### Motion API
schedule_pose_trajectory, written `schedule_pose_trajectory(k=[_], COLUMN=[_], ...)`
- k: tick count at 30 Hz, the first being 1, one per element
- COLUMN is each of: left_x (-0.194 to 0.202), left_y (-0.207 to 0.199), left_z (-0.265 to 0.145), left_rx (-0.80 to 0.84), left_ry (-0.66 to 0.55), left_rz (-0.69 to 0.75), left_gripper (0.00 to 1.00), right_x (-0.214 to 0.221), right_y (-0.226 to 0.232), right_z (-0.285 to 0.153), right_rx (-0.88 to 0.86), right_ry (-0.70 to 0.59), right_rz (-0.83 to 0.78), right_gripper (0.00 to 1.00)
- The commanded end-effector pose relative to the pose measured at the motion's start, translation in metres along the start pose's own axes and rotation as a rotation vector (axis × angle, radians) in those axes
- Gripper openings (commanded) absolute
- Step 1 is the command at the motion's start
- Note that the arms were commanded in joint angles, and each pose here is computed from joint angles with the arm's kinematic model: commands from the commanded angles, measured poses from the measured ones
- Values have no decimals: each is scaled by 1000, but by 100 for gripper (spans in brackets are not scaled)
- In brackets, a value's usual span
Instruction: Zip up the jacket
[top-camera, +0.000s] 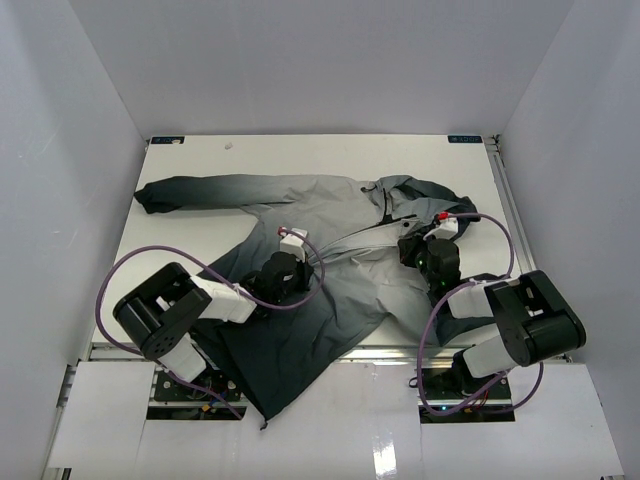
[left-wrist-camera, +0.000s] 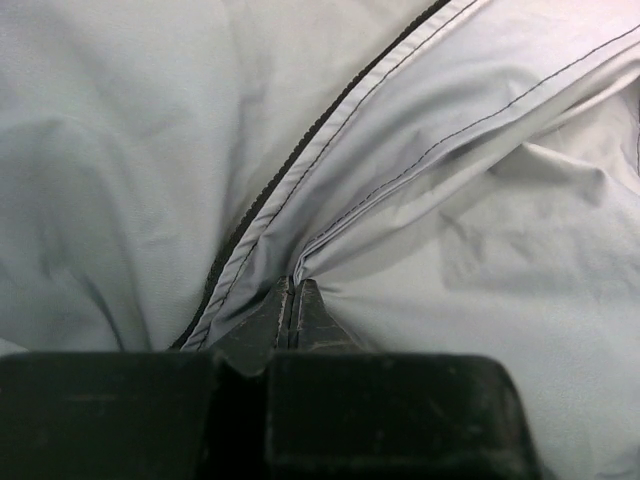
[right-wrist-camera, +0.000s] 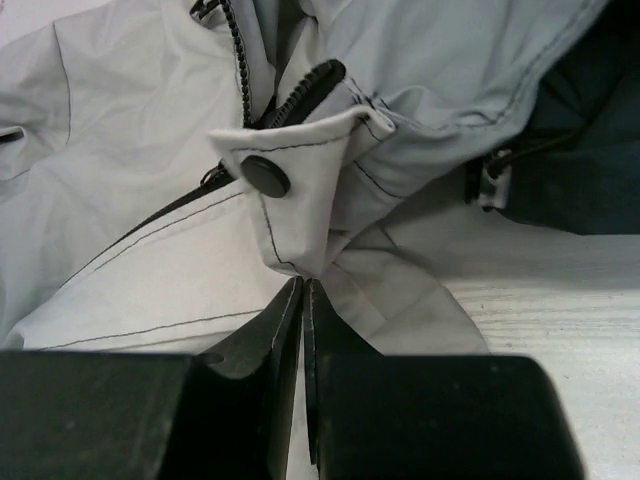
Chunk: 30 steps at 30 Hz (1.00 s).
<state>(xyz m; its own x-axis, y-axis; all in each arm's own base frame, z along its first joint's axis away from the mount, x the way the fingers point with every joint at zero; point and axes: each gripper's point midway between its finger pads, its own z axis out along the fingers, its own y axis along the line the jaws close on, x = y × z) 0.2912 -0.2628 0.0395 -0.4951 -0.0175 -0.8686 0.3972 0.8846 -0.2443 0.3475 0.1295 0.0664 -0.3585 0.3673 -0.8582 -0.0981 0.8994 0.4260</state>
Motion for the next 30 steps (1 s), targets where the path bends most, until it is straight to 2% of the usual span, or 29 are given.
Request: schedule_pose_trajectory(k=[1, 5, 10, 14, 17, 20, 23, 26, 27, 30], left_x=[-14, -42, -96, -136, -144, -138, -120, -95, -82, -55], left_y=[2, -12, -39, -54, -59, -65, -68, -66, -62, -58], left_z=[-3, -12, -28, -34, -12, 9, 31, 51, 59, 68], left_rx=[-18, 27, 109, 138, 136, 191, 215, 212, 203, 207], left_ry=[-50, -93, -166, -225, -210, -175, -145, -91, -63, -23], left_rz=[-22, -29, -20, 0, 19, 21, 17, 24, 26, 13], left_gripper=[24, 37, 43, 51, 47, 35, 31, 29, 28, 27], right_x=[-19, -13, -6, -18, -46, -89, -117, -122, -97, -92], right_y=[4, 3, 4, 8, 21, 45, 77, 104, 97, 104], right_z=[2, -3, -7, -16, -24, -31, -15, 23, 41, 81], right_rx=[12, 22, 18, 34, 33, -12, -106, -159, -144, -129], right_ry=[-65, -48, -21, -34, -83, -178, -197, -95, 15, 119], right_rz=[21, 3, -13, -71, -119, -134, -213, -302, -339, -392], right_gripper=[17, 23, 23, 24, 25, 24, 28, 40, 42, 45])
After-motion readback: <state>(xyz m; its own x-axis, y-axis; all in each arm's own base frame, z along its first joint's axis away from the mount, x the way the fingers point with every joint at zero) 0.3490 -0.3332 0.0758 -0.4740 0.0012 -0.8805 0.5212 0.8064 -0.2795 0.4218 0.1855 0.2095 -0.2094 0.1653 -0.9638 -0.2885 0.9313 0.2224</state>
